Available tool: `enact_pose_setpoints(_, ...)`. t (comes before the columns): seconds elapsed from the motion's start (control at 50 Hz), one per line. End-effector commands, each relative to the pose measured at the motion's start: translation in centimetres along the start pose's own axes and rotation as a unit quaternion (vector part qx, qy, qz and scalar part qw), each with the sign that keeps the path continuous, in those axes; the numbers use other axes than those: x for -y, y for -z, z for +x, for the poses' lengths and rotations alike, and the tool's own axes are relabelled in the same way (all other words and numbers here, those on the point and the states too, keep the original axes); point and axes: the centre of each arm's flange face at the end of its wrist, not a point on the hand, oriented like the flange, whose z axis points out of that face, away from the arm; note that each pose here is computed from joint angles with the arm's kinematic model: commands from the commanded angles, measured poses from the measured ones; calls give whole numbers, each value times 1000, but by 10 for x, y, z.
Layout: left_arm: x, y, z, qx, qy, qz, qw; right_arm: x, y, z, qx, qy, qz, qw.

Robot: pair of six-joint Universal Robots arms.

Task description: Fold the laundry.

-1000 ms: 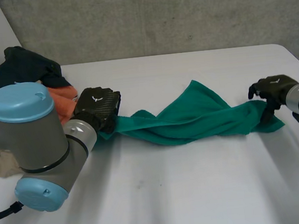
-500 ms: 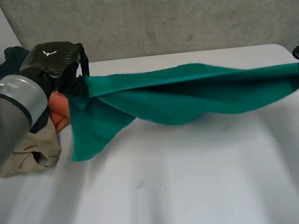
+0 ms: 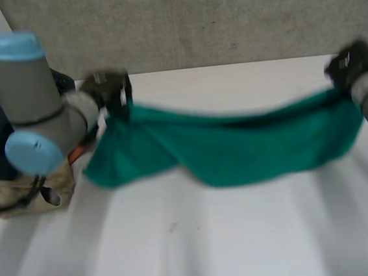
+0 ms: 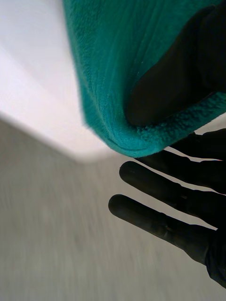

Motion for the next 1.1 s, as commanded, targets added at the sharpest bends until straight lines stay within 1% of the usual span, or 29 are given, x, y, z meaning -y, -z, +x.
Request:
enact_pose_setpoints(0.02, 104, -11, -14, 57, -13, 258, 964, 69, -19, 74, -260, -46, 187, 946)
enact_pose_setpoints(0.04, 110, -8, -13, 56, -13, 272, 961, 75, -13, 79, -275, -52, 203, 938)
enact_pose_setpoints(0.08, 116, -3, -8, 53, -12, 287, 956, 79, -6, 78, -272, -56, 208, 938)
enact_pose_setpoints(0.12, 108, -1, -8, 52, -12, 270, 961, 77, 1, 69, -252, -58, 201, 945)
enact_pose_setpoints(0.16, 91, 1, -8, 50, -12, 240, 970, 74, 5, 58, -230, -59, 193, 952)
enact_pose_setpoints(0.18, 83, 1, -8, 49, -12, 228, 972, 69, 7, 46, -206, -61, 183, 959)
enact_pose_setpoints(0.24, 51, 3, -5, 45, -11, 176, 983, 61, 12, 26, -163, -62, 165, 971)
enact_pose_setpoints(0.26, 41, 3, -4, 43, -10, 162, 986, 53, 15, 13, -133, -61, 151, 978)
enact_pose_setpoints(0.32, 4, 5, 0, 37, -7, 107, 994, 41, 19, -8, -85, -65, 131, 986)
enact_pose_setpoints(0.34, -4, 5, 0, 36, -6, 94, 995, 31, 21, -24, -52, -70, 115, 990)
enact_pose_setpoints(0.36, -12, 7, 2, 35, -5, 82, 996, 24, 21, -34, -34, -73, 103, 991)
enact_pose_setpoints(0.38, -30, 9, 4, 32, -4, 55, 998, 18, 21, -44, -16, -76, 93, 993)
enact_pose_setpoints(0.42, -48, 11, 7, 29, -3, 28, 999, 0, 23, -71, 31, -88, 61, 994)
enact_pose_setpoints(0.44, -69, 13, 10, 25, -2, -5, 1000, -5, 25, -79, 44, -92, 51, 993)
enact_pose_setpoints(0.46, -80, 15, 12, 22, -1, -21, 1000, -9, 27, -86, 56, -96, 41, 993)
enact_pose_setpoints(0.5, -92, 19, 14, 19, -1, -43, 999, -19, 33, -99, 86, -103, 18, 991)
enact_pose_setpoints(0.52, -103, 25, 18, 14, -7, -65, 998, -21, 36, -102, 96, -103, 11, 990)
enact_pose_setpoints(0.58, -116, 38, 24, 4, -24, -100, 995, -27, 47, -110, 124, -103, -8, 987)
enact_pose_setpoints(0.6, -118, 47, 24, -1, -39, -115, 993, -28, 49, -112, 129, -102, -12, 986)
enact_pose_setpoints(0.68, -105, 69, 21, -3, -75, -122, 990, -31, 57, -117, 143, -102, -22, 984)
enact_pose_setpoints(0.76, -94, 87, 22, -8, -90, -116, 989, -33, 62, -110, 138, -105, -26, 985)
enact_pose_setpoints(0.82, -87, 94, 23, -8, -91, -107, 990, -33, 66, -104, 135, -106, -26, 985)
enact_pose_setpoints(0.98, -93, 93, 27, -13, -94, -99, 991, -37, 73, -108, 148, -111, -33, 982)
enact_pose_setpoints(1.1, -122, 74, 29, -21, -102, -115, 988, -47, 69, -100, 137, -136, -49, 980)
